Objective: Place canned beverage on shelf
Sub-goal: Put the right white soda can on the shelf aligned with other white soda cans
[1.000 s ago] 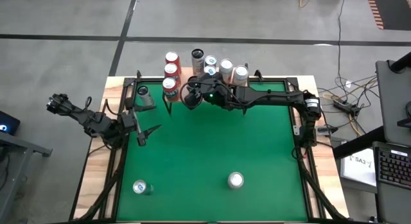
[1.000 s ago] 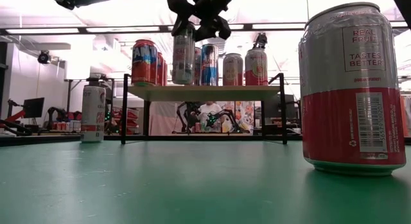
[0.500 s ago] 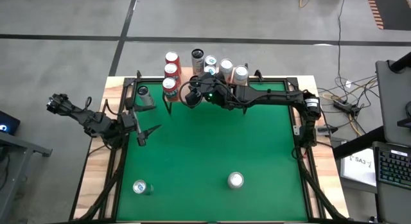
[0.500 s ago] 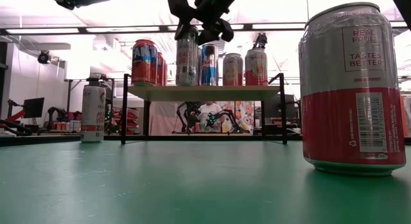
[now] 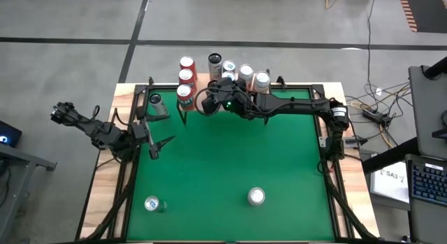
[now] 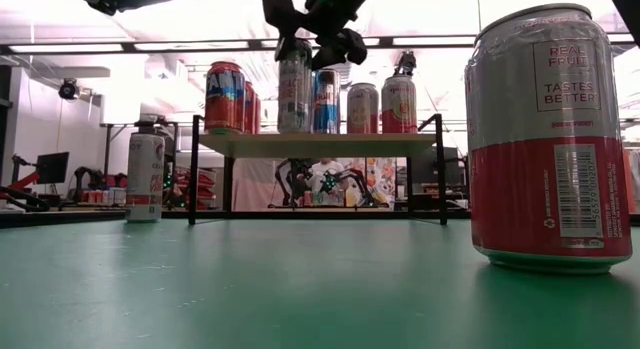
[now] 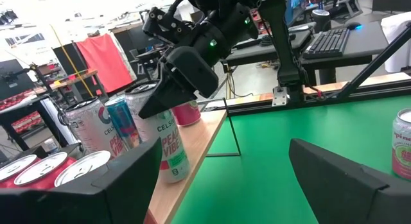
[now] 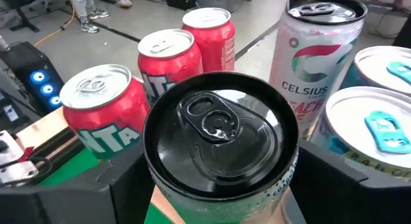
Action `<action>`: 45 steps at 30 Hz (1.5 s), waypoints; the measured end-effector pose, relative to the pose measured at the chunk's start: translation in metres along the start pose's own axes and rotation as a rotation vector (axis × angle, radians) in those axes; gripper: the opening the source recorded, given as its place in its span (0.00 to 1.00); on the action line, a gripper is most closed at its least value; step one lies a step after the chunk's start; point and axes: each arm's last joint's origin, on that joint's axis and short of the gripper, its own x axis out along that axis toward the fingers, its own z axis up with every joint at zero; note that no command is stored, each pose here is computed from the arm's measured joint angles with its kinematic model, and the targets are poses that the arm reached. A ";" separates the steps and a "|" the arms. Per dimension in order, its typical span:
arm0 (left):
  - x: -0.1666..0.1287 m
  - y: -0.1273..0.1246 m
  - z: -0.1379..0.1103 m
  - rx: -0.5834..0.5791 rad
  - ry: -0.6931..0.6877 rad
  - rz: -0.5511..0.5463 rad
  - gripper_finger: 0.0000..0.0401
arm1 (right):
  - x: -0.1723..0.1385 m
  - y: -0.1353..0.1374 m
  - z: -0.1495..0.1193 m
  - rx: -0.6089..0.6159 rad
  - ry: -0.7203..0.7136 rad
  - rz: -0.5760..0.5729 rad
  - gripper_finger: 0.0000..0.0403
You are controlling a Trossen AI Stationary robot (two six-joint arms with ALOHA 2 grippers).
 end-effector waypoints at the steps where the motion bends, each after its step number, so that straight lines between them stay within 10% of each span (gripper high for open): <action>1: 0.000 0.000 0.000 0.000 0.000 0.000 0.81 | 0.000 0.000 0.001 0.006 -0.006 -0.005 0.74; 29: 0.000 0.000 -0.001 0.004 0.007 -0.002 0.81 | -0.031 -0.002 0.024 0.018 -0.063 0.045 0.77; 45: 0.004 -0.005 -0.001 -0.014 0.018 -0.006 0.81 | -0.087 0.016 0.030 -0.305 0.009 0.465 0.54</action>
